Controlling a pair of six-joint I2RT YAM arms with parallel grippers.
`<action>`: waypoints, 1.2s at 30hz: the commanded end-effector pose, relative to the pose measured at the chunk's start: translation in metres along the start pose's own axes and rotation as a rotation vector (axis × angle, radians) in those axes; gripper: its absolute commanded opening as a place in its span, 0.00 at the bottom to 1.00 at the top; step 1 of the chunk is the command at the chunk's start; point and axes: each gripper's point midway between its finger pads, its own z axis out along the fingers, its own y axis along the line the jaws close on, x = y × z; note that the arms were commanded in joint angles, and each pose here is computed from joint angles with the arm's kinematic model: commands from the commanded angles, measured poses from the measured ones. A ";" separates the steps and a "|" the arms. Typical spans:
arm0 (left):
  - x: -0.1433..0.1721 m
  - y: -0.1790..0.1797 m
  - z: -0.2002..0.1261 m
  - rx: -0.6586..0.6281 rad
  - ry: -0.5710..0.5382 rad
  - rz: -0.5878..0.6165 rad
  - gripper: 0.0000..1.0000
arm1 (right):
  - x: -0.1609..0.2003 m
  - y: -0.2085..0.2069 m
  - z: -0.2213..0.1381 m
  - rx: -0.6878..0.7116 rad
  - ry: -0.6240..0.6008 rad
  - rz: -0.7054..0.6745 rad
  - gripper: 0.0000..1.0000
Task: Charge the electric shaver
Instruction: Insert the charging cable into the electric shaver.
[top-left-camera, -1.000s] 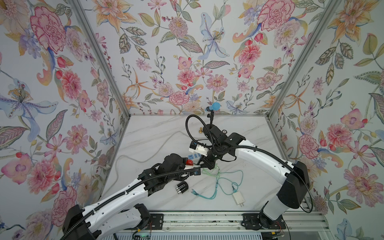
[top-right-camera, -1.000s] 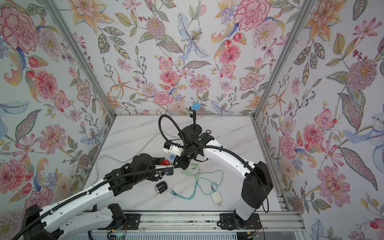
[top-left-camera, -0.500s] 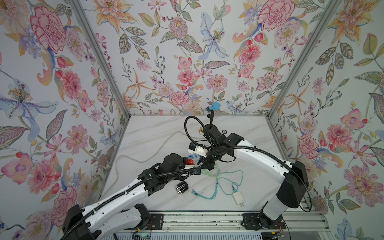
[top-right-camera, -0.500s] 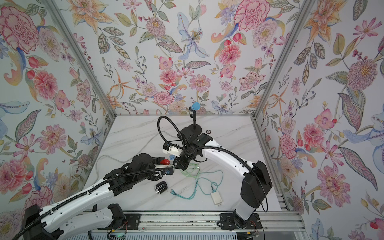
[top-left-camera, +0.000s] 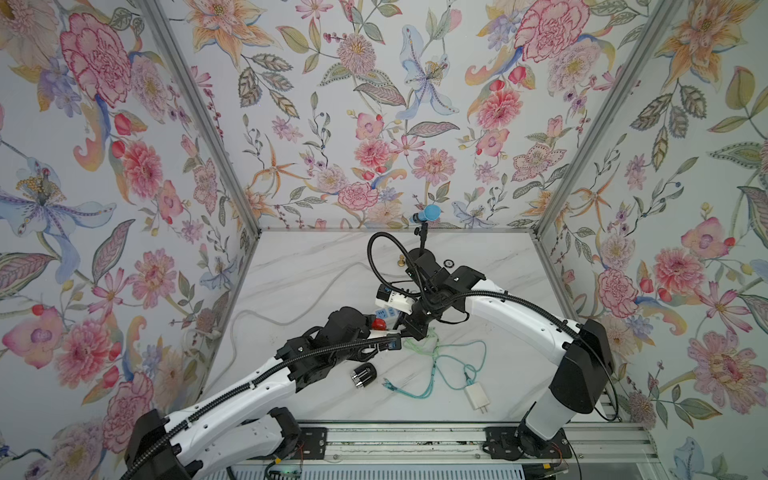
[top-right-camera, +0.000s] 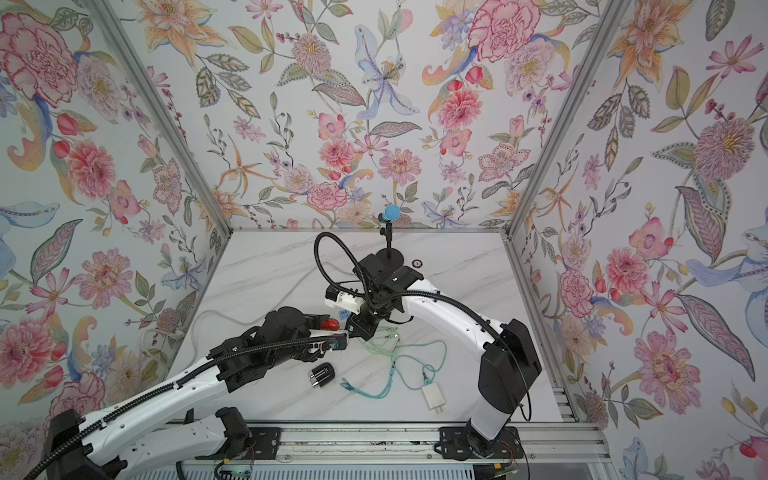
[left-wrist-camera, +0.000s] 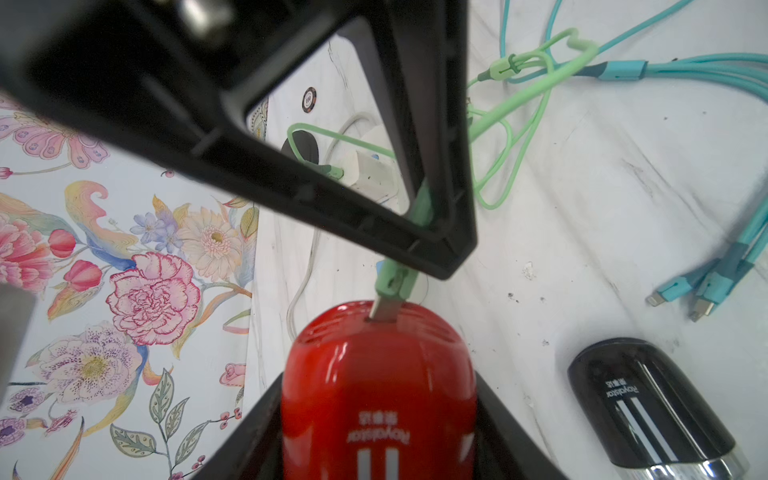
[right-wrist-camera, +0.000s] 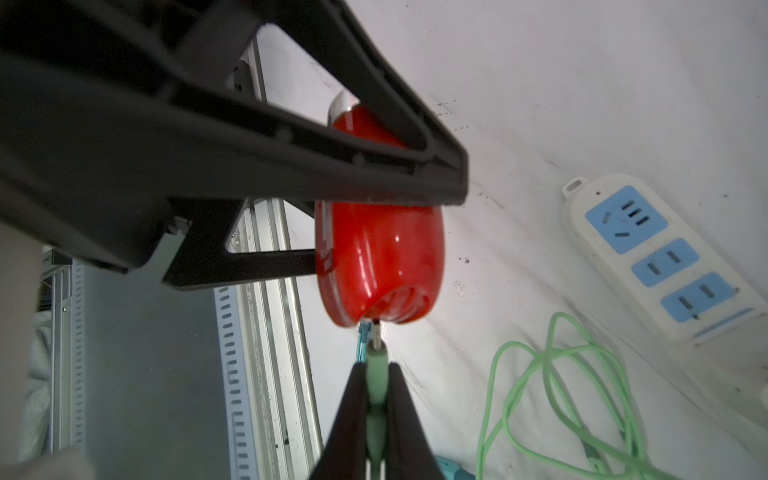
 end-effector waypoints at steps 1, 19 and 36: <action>-0.025 0.015 -0.010 -0.045 -0.091 0.031 0.00 | -0.001 0.004 0.004 -0.030 0.014 -0.031 0.03; -0.045 -0.005 -0.018 0.010 -0.212 0.162 0.00 | 0.004 0.026 0.007 -0.105 0.060 -0.074 0.04; -0.051 -0.008 -0.017 -0.006 -0.245 0.184 0.00 | -0.006 0.016 0.013 -0.096 0.065 0.010 0.04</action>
